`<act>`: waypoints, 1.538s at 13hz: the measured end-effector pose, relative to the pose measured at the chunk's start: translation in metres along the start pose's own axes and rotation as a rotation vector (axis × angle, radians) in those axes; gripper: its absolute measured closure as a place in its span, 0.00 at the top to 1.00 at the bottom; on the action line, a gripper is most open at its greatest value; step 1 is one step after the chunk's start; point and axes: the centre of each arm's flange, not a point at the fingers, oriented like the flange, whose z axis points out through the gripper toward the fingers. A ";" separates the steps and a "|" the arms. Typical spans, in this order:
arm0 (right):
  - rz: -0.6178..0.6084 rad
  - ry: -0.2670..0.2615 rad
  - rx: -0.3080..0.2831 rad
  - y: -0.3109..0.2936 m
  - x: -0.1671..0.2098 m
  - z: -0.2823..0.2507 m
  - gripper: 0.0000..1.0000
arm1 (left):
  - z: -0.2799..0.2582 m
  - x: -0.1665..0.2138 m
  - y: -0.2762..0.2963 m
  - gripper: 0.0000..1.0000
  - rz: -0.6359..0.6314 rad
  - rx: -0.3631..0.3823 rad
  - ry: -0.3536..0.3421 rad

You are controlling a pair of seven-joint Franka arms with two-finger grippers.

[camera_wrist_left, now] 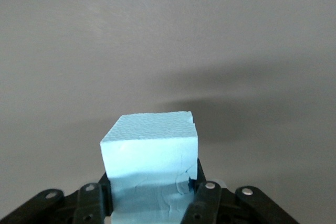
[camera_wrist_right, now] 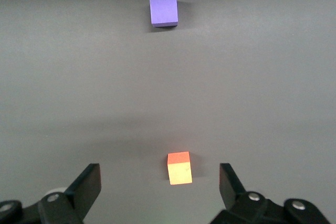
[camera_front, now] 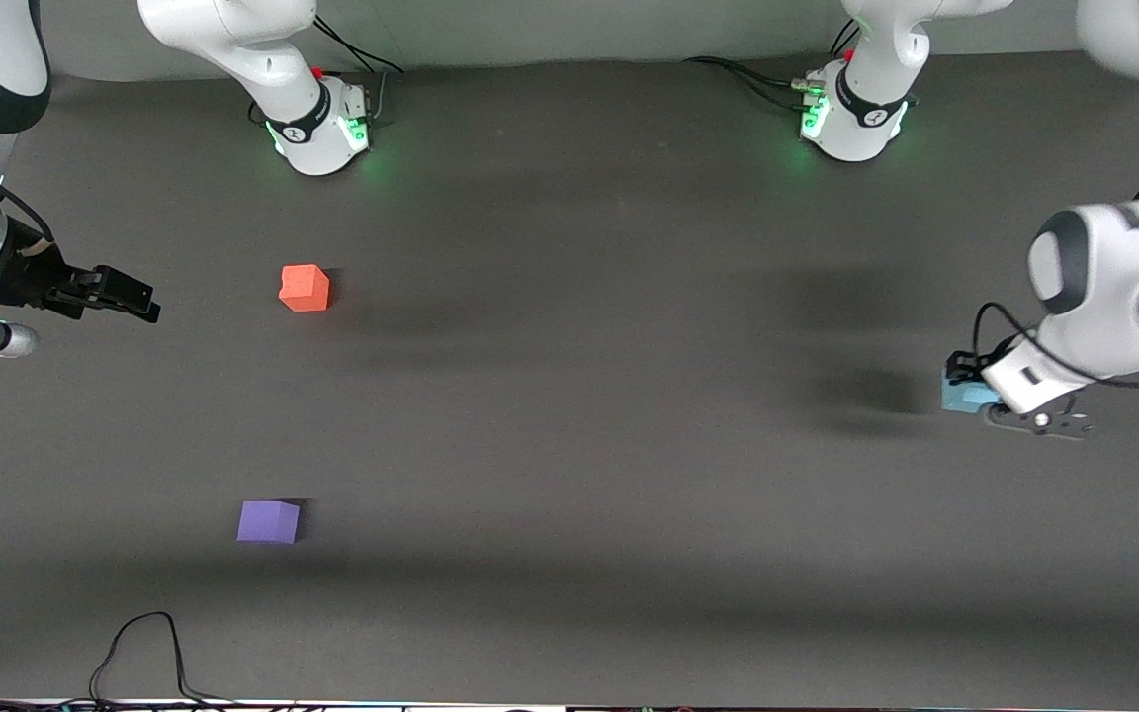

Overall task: Place blue block between orange and purple blocks
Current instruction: 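Lift the blue cube and carry it to the table middle, then grasp the cube with the right gripper while the left gripper releases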

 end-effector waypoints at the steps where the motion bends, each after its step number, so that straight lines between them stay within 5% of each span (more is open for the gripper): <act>1: 0.000 0.000 0.000 0.000 0.000 0.000 1.00 | -0.026 -0.006 0.011 0.56 -0.025 -0.002 0.001; 3: 0.001 0.000 0.000 0.001 0.000 0.000 1.00 | -0.065 -0.011 0.071 0.56 -0.069 -0.003 -0.006; 7: 0.002 0.000 0.000 0.001 0.000 0.000 1.00 | -0.085 -0.017 0.311 0.53 -0.160 -0.006 0.020; 12: 0.002 0.000 0.000 0.001 0.000 0.000 1.00 | 0.011 -0.013 0.542 0.53 -0.208 -0.078 0.032; 17: -0.001 0.000 0.000 0.000 0.000 0.000 1.00 | 0.132 -0.011 0.580 0.53 -0.177 -0.056 -0.013; 20: -0.011 -0.003 -0.001 -0.006 0.000 0.002 1.00 | 0.131 -0.014 0.590 0.89 -0.150 -0.047 0.006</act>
